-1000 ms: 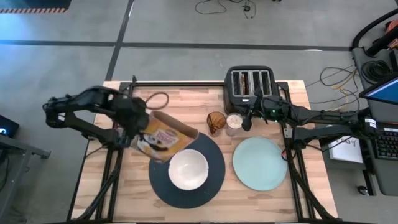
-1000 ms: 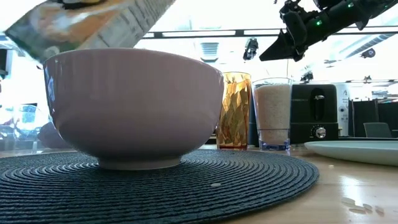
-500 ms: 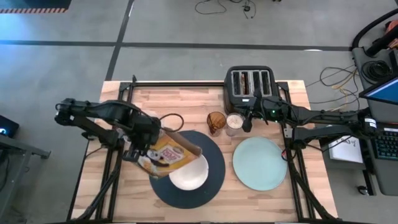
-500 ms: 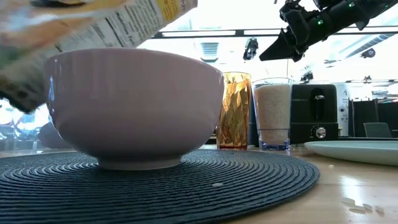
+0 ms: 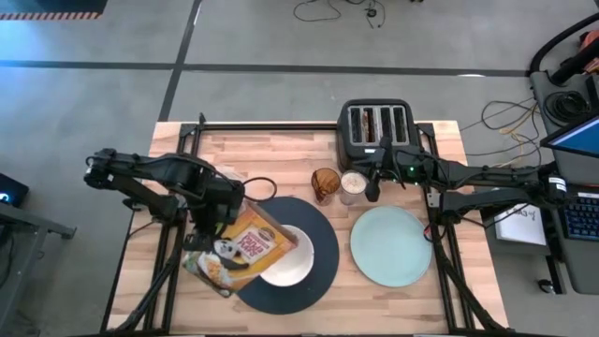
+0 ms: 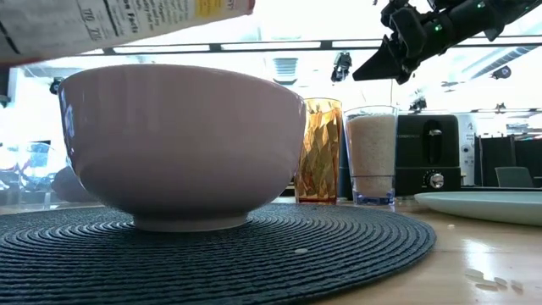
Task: Arrange a breakfast setting
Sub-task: Pour the cereal from the yellow box into the white bowl
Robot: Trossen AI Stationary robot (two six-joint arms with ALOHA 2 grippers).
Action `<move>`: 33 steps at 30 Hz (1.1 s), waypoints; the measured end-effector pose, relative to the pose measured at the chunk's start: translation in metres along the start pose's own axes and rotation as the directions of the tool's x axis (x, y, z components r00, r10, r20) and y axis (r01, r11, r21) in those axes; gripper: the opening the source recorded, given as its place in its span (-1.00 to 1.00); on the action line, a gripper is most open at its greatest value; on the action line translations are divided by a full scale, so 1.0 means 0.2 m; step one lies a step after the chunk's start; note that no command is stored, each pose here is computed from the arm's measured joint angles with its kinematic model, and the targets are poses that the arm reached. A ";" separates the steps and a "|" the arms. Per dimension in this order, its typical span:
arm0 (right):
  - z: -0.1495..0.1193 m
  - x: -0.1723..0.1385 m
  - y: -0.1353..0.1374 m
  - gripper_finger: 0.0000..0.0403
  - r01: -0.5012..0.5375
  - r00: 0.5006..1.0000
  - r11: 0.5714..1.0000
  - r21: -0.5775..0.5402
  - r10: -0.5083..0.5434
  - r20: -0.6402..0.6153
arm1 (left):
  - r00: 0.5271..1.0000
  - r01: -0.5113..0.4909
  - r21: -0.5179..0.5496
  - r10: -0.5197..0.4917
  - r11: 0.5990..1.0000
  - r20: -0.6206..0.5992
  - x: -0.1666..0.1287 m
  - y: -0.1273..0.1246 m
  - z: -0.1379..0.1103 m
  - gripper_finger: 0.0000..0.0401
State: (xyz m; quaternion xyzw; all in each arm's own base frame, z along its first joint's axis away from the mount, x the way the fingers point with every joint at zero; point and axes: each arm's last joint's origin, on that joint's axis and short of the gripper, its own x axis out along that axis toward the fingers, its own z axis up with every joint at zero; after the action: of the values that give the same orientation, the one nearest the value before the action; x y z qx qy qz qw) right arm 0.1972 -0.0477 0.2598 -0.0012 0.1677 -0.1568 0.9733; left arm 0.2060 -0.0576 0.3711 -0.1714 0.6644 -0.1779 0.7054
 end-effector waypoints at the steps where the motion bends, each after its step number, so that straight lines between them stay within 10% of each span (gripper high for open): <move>1: 0.00 0.00 0.00 -0.83 -0.001 1.000 1.000 -0.001 0.001 0.000 | 1.000 0.015 -0.015 -0.015 1.000 -0.006 0.00 0.00 0.00 -0.94; 33: -0.02 0.00 0.00 -0.83 -0.010 0.999 1.000 -0.010 0.009 -0.044 | 0.940 0.293 -0.317 -0.333 0.902 -0.079 0.04 0.06 0.09 -0.94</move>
State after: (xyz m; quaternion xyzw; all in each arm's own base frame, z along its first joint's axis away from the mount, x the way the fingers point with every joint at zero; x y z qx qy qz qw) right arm 0.1959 -0.0467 0.2557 -0.0018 0.1901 -0.1513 0.9700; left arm 0.2253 -0.0502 0.3587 -0.3692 0.6923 -0.1967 0.5880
